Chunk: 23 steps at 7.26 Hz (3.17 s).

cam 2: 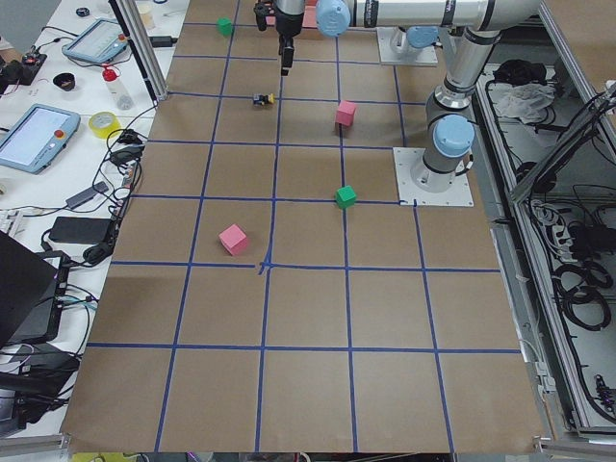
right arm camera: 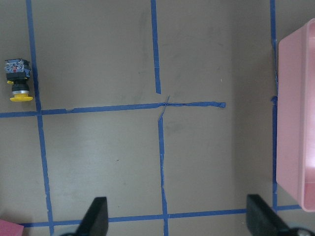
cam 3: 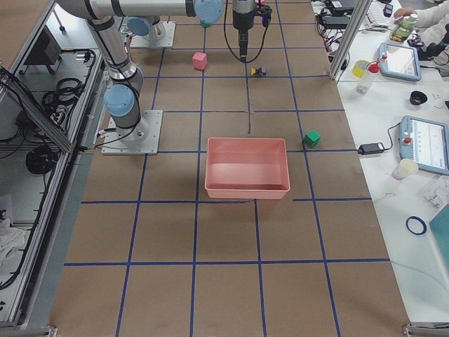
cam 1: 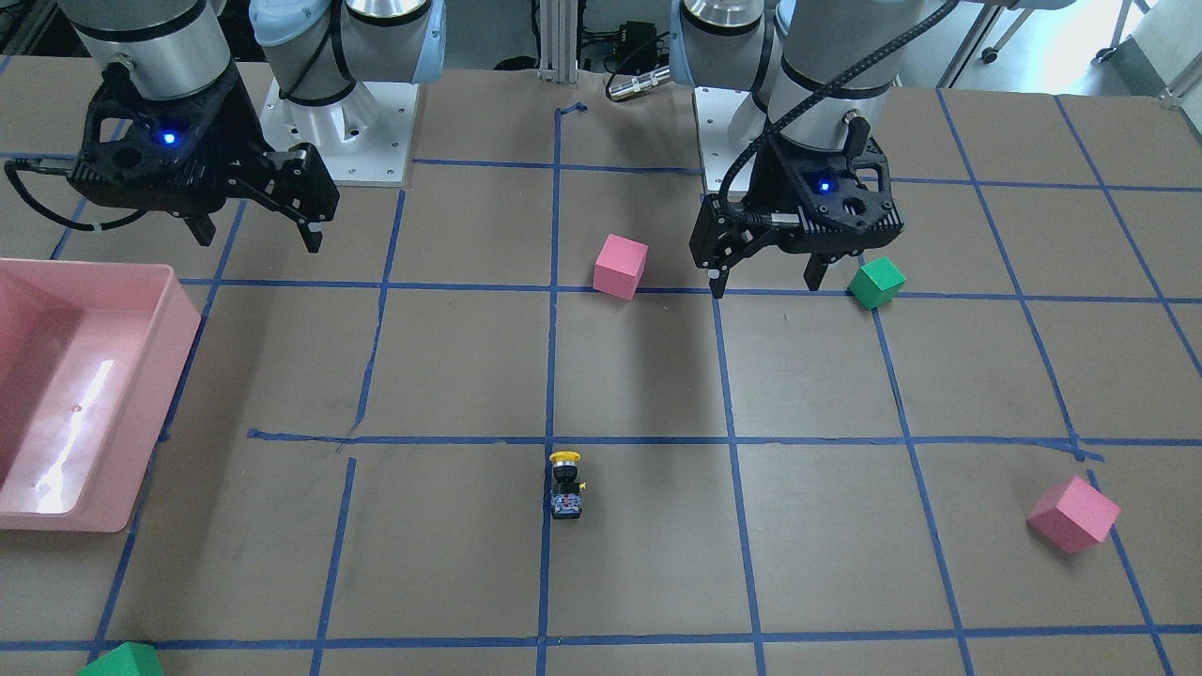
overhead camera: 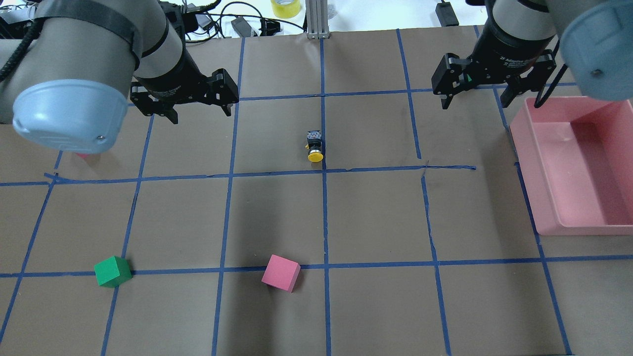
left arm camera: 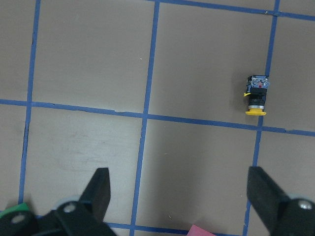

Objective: Align button upright
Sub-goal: 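Move the left gripper over the lying switch, then lower the left gripper and grasp the switch by its yellow cap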

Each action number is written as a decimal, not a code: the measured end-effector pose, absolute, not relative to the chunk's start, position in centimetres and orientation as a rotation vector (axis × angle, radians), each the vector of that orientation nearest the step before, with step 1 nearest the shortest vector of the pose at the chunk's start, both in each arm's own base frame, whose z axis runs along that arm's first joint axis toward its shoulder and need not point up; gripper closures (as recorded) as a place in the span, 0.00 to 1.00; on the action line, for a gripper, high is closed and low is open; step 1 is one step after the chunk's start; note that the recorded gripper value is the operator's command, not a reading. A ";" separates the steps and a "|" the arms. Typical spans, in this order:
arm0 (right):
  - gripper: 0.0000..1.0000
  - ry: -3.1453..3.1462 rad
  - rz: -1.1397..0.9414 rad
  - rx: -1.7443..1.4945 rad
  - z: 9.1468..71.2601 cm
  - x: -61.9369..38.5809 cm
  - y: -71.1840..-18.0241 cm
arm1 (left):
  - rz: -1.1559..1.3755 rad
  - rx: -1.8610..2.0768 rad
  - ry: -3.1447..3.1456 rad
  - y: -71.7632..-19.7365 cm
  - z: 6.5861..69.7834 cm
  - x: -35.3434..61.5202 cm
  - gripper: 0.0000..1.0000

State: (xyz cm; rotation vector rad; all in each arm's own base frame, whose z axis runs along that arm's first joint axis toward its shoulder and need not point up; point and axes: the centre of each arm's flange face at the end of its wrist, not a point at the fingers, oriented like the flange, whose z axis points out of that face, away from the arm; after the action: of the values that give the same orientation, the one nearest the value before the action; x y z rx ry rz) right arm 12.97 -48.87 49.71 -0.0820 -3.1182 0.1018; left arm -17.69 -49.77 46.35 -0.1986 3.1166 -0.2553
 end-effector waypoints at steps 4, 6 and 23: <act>0.00 -3.130 0.112 -0.099 50.0 13.1 -48.8 | -0.303 -0.242 3.124 -50.1 46.2 -19.4 0.00; 0.00 -3.127 0.120 -0.092 50.6 13.1 -48.7 | -0.435 -0.293 3.122 -49.4 44.6 -22.0 0.00; 0.00 -3.114 -0.037 -0.071 52.1 13.0 -47.9 | -1.073 -0.104 2.970 -45.7 17.6 -34.7 0.13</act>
State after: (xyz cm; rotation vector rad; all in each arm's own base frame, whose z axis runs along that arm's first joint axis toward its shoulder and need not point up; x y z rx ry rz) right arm 13.02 -47.87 52.10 -0.0708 -3.1141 -0.0370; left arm -34.69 -45.72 17.63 -0.1043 2.9705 -1.0728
